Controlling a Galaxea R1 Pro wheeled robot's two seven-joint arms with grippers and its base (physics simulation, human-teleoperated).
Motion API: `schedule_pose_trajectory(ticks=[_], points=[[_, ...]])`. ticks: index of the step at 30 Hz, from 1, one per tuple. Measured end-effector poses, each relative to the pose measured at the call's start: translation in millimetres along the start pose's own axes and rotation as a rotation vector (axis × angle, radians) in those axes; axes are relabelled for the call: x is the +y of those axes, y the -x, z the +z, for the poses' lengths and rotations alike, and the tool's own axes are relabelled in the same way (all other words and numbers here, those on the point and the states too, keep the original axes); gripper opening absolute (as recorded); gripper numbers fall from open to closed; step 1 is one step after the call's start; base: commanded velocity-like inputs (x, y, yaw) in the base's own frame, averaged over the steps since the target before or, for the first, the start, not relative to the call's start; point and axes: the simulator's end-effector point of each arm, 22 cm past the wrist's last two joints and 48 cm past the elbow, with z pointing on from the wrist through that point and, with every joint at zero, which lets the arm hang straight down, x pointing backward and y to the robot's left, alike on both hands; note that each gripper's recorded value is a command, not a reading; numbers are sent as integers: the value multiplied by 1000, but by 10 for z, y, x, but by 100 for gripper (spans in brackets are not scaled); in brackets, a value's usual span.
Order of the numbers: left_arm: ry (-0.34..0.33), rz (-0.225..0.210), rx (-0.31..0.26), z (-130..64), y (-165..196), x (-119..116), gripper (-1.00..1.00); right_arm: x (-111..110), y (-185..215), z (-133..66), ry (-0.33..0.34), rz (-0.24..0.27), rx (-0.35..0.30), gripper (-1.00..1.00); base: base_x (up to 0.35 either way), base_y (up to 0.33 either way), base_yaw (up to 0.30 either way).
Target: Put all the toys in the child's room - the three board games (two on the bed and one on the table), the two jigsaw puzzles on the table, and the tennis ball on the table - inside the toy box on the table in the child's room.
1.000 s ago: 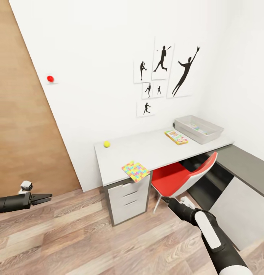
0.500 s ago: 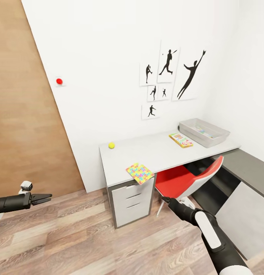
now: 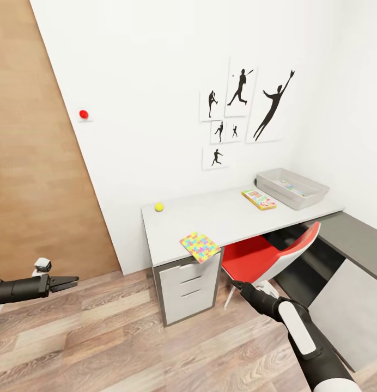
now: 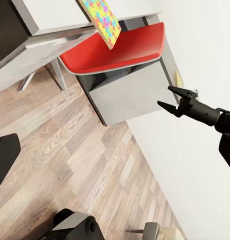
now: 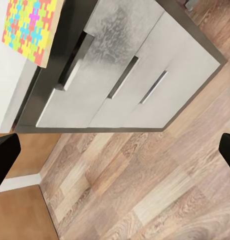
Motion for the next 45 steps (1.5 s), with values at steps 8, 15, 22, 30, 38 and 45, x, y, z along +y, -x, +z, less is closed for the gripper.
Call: schedule_pose_trajectory(ticks=[8,15,22,30,38,45], points=[[-2,0,1,45,-8,59,100,-13,38,34,28,4,0,100,0,0,0],[-2,1,1,78,-15,116,100,182,-19,-26,207,9,18,100,0,0,0],[-3,2,1,118,-28,173,100,224,59,-144,327,-8,17,100,0,0,0],[-29,0,8,303,-74,198,100,146,85,-115,339,-9,14,100,0,0,0],[-44,-2,10,418,-107,245,100,111,77,-55,350,5,13,100,0,0,0],[-53,-5,13,505,-140,296,100,154,18,-54,424,71,46,100,0,0,0]])
